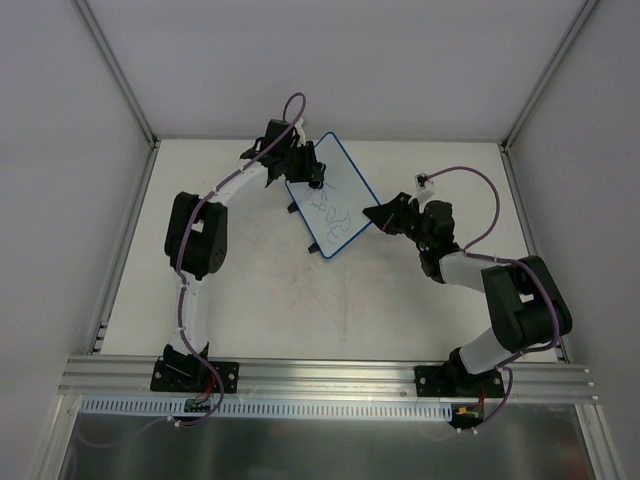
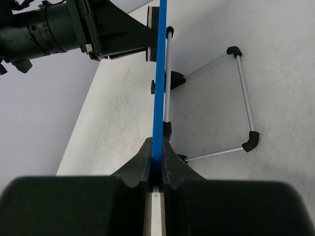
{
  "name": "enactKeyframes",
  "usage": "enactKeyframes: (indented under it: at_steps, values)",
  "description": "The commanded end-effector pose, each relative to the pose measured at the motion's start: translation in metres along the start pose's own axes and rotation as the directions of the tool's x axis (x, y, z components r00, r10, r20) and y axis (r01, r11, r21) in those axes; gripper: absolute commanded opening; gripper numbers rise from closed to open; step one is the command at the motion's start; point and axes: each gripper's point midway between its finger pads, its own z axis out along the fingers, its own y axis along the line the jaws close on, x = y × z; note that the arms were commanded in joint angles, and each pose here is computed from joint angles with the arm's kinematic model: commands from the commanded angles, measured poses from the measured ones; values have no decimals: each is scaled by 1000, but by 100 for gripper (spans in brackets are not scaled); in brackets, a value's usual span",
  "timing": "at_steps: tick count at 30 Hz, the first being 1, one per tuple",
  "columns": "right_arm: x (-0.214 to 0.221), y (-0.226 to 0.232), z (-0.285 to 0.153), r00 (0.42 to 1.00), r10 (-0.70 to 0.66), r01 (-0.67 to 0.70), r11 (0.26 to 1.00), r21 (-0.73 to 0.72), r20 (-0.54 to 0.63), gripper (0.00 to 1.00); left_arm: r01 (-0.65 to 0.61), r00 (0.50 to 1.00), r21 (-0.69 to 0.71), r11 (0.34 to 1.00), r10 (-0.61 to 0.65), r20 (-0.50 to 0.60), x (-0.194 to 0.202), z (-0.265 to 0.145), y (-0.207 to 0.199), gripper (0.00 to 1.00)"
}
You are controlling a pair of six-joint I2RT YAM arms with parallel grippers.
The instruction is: Erase the whiteboard
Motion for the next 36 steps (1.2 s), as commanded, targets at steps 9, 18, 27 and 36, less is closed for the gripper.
enactKeyframes:
  at_steps: [9, 18, 27, 36]
  values:
    - [-8, 24, 6, 997, -77, 77, 992, -100, 6, 0, 18, 998, -100, 995, -12, 66, -7, 16, 26, 0]
    - [-8, 25, 5, 997, -78, 79, 992, -101, 8, 0, 88, 995, -106, 990, -83, 52, -3, 26, 45, 0]
    - [-8, 25, 6, 997, -80, 80, 991, -105, 6, 0, 6, 1000, 90, 996, -8, 20, -2, 27, 0, 0]
    - [-8, 26, 7, 997, -81, 81, 991, -108, 5, 0, -92, 995, 259, 961, 100, -19, 24, 21, -58, 0]
